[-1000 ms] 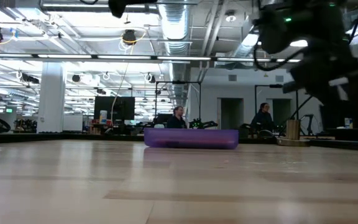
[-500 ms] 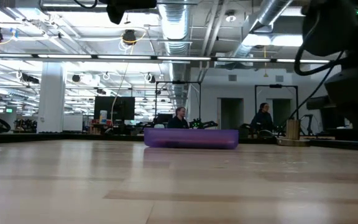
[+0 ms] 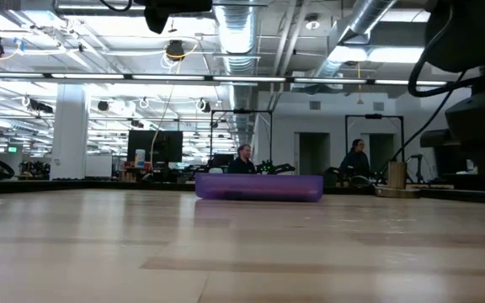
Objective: Pick & place school supplies into a supply box
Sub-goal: Put the orange pencil into the violet supply box
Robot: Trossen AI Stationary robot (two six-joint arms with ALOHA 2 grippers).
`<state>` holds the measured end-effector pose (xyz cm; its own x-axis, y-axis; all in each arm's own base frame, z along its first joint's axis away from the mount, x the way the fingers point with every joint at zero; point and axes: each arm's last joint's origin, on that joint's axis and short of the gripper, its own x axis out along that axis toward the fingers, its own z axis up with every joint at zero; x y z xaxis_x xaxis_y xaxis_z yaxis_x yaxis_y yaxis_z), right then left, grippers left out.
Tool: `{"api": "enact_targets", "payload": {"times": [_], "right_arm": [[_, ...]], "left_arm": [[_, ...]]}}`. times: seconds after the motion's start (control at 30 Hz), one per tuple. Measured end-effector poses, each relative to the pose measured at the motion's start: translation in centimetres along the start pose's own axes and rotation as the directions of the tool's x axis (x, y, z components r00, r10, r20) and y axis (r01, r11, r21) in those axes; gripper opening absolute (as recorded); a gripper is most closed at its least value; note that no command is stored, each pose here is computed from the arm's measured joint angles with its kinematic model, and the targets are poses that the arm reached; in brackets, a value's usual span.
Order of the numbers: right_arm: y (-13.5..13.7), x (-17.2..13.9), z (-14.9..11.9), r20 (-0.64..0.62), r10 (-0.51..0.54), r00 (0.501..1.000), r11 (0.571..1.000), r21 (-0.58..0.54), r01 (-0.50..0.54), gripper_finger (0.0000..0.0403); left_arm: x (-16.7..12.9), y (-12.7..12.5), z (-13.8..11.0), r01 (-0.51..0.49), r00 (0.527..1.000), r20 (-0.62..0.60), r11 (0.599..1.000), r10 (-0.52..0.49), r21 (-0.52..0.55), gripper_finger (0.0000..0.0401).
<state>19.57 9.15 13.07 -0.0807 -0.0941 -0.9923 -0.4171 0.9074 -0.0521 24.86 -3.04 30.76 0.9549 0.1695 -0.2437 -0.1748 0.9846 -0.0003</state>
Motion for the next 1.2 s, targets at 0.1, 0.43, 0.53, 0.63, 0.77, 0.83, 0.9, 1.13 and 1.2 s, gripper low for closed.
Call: {"api": "enact_targets", "payload": {"times": [0.1,0.43,0.53,0.63,0.77,0.83,0.9,1.13,1.2], "right_arm": [[-0.2,0.0,0.0,0.003,-0.013,1.0,1.0,0.015,0.013,0.0102],[-1.1,0.6,0.2,0.053,-0.1,0.994,0.995,0.026,0.099,0.0055],[-1.6,0.6,0.3,0.063,-0.113,0.992,0.993,0.043,0.111,0.002],[-2.2,0.7,0.5,0.079,-0.146,0.986,0.989,0.051,0.142,0.0009],[-3.0,0.5,0.8,0.092,-0.161,0.983,0.986,0.053,0.157,0.0007],[-3.6,0.0,1.2,0.093,-0.174,0.98,0.984,0.045,0.17,0.0004],[-4.3,-0.6,1.6,0.089,-0.207,0.974,0.978,0.031,0.205,0.0005],[-7.2,-4.0,3.1,0.141,-0.22,0.965,0.975,-0.007,0.223,0.0002],[-8.2,-5.1,3.5,0.166,-0.231,0.959,0.972,-0.01,0.235,0.0001]], "left_arm": [[0.0,0.0,0.0,0.0,1.0,0.0,1.0,0.0,-0.006,0.0],[0.0,0.0,0.0,0.0,1.0,-0.001,1.0,0.0,-0.007,0.0],[0.0,0.0,0.0,0.0,1.0,-0.001,1.0,0.0,-0.008,0.0],[0.0,0.0,0.0,0.0,1.0,-0.001,1.0,0.0,-0.008,0.0],[0.0,0.0,0.0,0.0,1.0,-0.001,1.0,0.0,-0.008,0.0],[0.0,0.0,0.0,-0.001,1.0,0.0,1.0,0.001,-0.008,0.0],[-0.2,0.1,0.1,0.0,1.0,0.004,1.0,0.0,-0.013,0.0],[-1.7,0.5,1.1,0.007,0.999,0.052,0.999,-0.006,-0.033,0.0],[-2.3,0.7,1.3,0.008,0.998,0.059,0.999,-0.006,-0.034,0.0]]}}
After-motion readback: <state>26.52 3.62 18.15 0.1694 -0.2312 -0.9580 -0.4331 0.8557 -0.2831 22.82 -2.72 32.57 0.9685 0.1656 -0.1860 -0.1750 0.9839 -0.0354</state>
